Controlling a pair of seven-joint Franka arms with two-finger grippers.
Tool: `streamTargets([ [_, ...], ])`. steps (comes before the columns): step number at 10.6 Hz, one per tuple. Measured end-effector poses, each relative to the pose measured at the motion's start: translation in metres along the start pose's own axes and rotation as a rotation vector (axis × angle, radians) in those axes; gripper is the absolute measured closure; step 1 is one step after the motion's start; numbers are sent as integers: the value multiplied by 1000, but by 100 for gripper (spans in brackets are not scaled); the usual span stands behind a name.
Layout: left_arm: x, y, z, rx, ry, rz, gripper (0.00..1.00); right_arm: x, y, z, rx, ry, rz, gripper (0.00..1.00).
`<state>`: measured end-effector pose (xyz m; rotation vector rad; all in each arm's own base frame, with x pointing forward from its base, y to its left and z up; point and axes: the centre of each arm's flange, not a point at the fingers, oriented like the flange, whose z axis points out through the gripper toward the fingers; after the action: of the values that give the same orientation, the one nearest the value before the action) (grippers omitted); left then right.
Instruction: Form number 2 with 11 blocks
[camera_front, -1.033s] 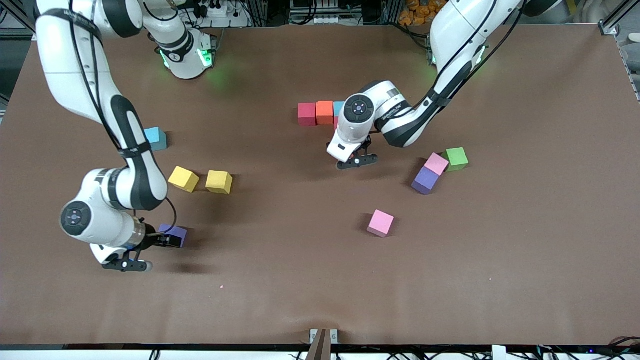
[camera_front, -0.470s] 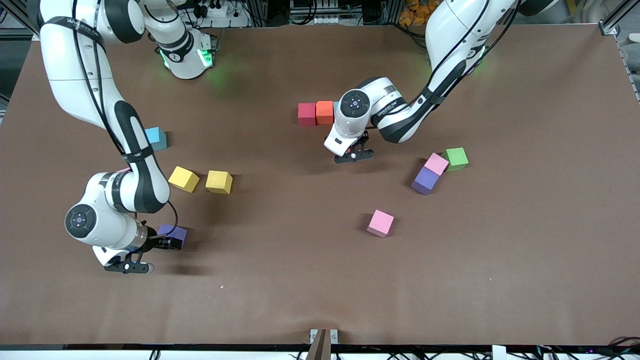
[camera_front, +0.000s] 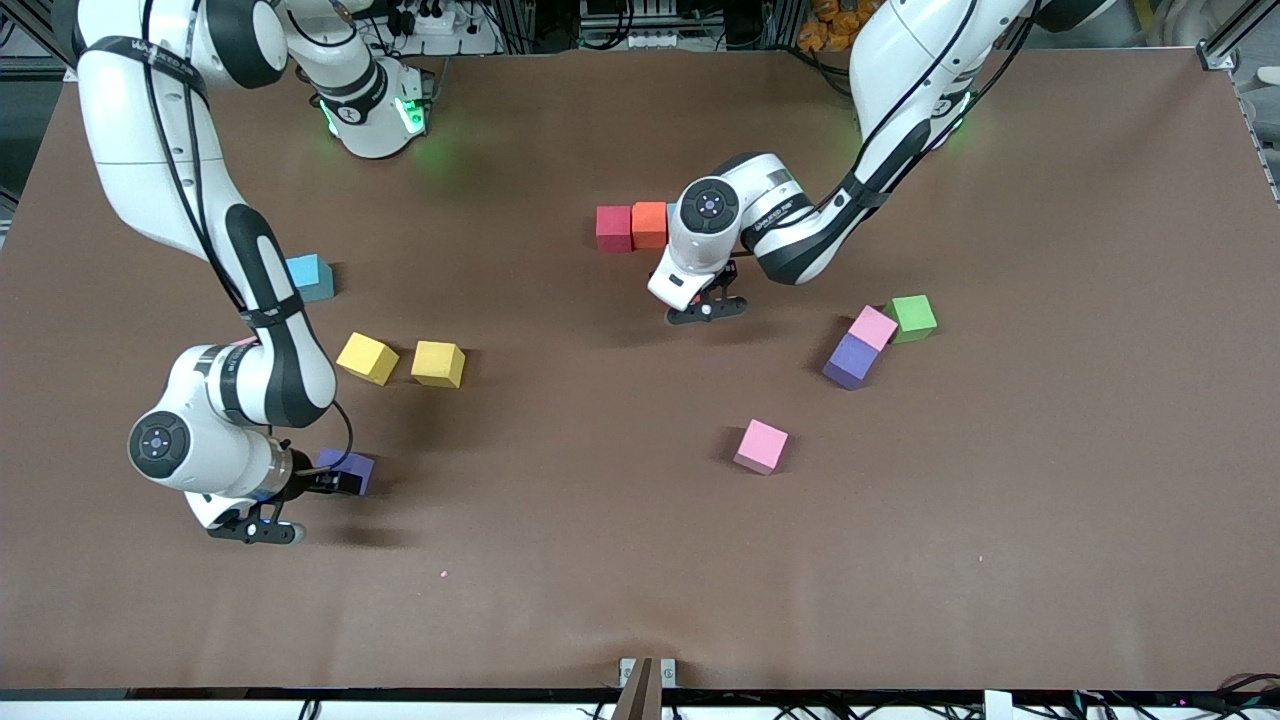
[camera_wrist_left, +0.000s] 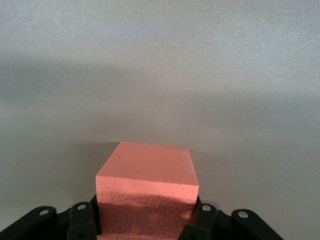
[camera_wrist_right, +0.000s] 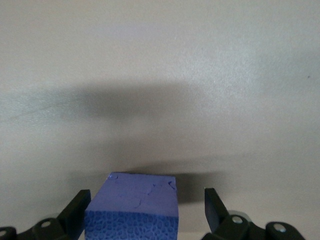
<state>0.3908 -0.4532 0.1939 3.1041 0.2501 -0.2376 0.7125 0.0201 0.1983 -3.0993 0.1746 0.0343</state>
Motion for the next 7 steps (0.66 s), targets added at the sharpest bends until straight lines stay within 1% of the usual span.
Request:
streamTargets([
  [3,-7,2,2,6,0,15,40,-5,1,7,-2,-17,6,0],
  [5,-8,2,2,8,3,21,40,-8,-1,10,-1,-43,4,0],
  [6,-9,1,4,12,1,22,32,-9,-3,11,0,-52,4,0],
  [7,-10,-1,6,16,-2,23,21,-10,-4,11,1,-57,6,0],
])
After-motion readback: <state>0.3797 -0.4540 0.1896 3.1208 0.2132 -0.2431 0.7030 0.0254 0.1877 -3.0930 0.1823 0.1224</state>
